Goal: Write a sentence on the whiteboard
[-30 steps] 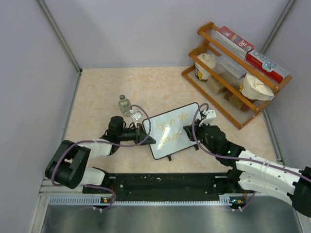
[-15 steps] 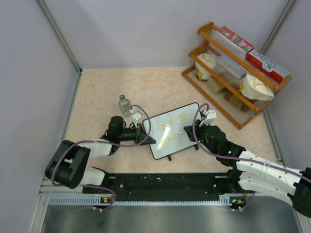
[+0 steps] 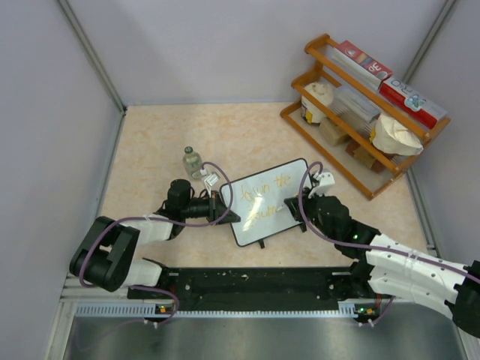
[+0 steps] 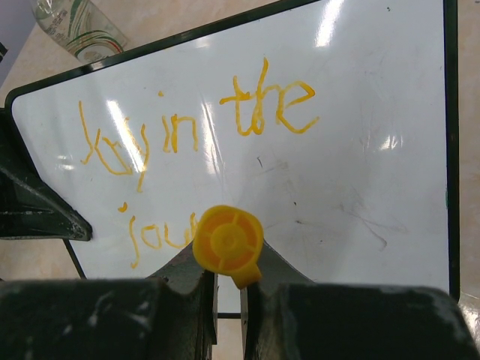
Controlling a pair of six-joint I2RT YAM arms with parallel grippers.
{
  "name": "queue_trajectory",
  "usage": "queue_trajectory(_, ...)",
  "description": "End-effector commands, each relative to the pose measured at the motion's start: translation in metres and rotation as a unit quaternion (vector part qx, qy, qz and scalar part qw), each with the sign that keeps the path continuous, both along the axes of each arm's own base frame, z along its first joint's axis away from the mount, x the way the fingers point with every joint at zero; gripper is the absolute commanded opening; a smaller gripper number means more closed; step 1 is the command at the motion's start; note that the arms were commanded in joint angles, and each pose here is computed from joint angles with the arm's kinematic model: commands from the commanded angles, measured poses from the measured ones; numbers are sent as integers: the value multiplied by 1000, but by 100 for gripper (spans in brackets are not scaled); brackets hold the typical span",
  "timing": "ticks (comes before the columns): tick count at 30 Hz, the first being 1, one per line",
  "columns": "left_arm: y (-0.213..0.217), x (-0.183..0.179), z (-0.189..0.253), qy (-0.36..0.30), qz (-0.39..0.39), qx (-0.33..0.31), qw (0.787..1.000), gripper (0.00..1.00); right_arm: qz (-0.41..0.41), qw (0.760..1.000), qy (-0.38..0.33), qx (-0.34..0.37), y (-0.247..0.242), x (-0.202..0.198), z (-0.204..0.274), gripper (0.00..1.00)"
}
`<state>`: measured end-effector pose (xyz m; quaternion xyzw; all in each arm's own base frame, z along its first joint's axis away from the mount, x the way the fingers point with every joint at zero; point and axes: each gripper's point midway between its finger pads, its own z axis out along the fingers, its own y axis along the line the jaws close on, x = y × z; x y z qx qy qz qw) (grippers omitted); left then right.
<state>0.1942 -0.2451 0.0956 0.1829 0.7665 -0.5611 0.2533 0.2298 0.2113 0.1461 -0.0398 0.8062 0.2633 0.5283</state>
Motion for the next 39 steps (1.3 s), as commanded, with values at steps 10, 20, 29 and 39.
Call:
queue_trajectory(10, 0, -12, -9, 10, -22, 5, 1000, 0, -14, 999, -37, 24, -12, 1, 35, 0)
queue_trajectory(20, 0, -12, -8, 9, -21, 5, 1000, 0, -25, 999, -47, 8, -7, 13, 40, 0)
queue_trajectory(29, 0, -12, -8, 10, -23, 4, 1000, 0, -25, 999, -45, 16, -2, 17, 37, 0)
queue_trajectory(39, 1, -12, -8, 8, -21, 4, 1000, 0, -29, 999, -18, -23, -6, 22, 17, 0)
